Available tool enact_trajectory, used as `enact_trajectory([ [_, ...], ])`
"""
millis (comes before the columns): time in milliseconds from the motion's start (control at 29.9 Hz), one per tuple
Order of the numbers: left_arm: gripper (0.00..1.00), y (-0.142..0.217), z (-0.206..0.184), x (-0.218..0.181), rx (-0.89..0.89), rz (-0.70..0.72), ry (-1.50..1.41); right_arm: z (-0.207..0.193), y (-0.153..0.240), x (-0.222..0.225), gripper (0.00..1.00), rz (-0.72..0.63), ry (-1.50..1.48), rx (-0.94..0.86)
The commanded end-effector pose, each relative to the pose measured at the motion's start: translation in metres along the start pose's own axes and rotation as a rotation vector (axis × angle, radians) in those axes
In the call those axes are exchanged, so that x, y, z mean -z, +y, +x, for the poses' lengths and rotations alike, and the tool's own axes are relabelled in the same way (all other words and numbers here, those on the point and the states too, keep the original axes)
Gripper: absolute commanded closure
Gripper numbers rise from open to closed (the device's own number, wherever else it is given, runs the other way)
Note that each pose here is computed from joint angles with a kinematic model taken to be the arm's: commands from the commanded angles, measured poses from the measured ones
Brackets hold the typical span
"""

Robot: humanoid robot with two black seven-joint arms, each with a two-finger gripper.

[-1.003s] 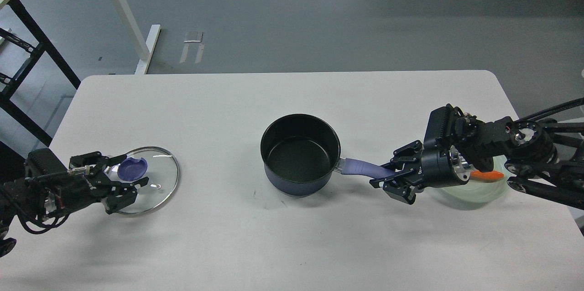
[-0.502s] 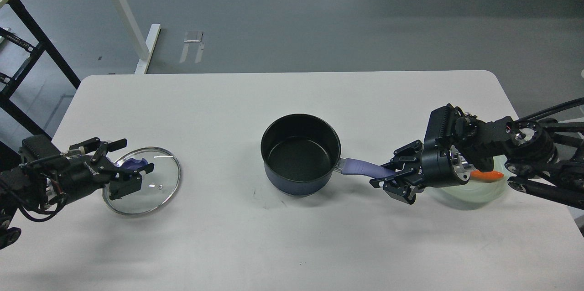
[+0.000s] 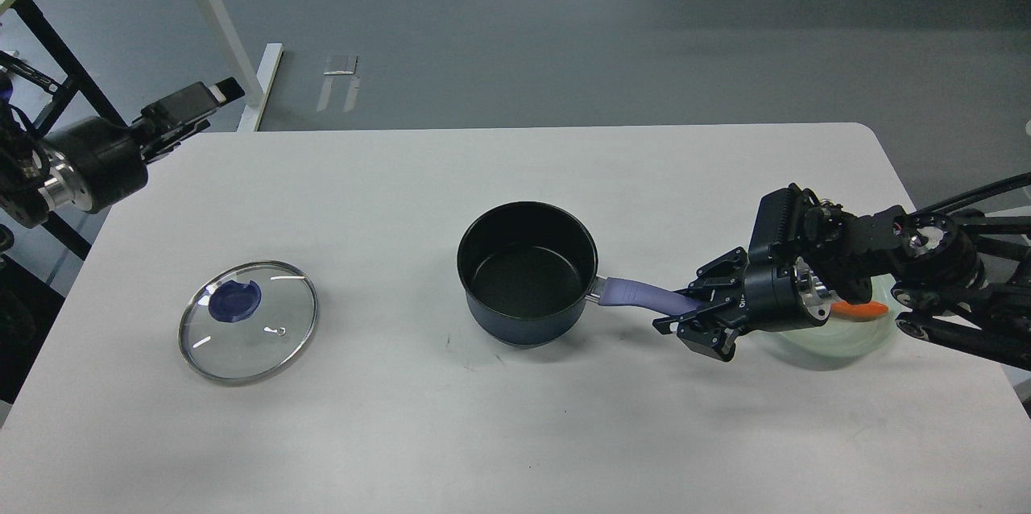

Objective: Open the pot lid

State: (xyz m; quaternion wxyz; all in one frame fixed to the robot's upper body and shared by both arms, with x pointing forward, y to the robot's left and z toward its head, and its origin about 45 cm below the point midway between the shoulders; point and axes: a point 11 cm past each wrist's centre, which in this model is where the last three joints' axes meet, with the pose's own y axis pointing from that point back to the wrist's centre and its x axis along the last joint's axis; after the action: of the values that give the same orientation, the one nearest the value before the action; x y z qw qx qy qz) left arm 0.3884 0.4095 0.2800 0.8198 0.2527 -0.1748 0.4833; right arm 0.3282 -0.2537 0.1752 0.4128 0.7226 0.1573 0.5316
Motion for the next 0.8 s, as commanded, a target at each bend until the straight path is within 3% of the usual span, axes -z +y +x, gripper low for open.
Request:
enact_trajectory([
  [0, 0.01, 0.003, 0.012, 0.006, -0.043, 0.0, 0.171, 0.001, 0.0, 0.0, 0.32, 0.0, -0.002, -0.002],
  [134, 0.01, 0.006, 0.017, 0.01, -0.056, 0.006, 0.189, 0.011, 0.002, 0.0, 0.02, 0.002, -0.048, -0.041],
  [468, 0.01, 0.004, 0.026, 0.006, -0.123, -0.063, 0.465, 0.078, 0.054, -0.014, 0.01, -0.038, -0.222, -0.291],
  [769, 0.01, -0.019, 0.021, 0.007, -0.132, -0.138, 0.676, 0.122, 0.1, -0.048, 0.01, 0.016, -0.846, -0.795],
])
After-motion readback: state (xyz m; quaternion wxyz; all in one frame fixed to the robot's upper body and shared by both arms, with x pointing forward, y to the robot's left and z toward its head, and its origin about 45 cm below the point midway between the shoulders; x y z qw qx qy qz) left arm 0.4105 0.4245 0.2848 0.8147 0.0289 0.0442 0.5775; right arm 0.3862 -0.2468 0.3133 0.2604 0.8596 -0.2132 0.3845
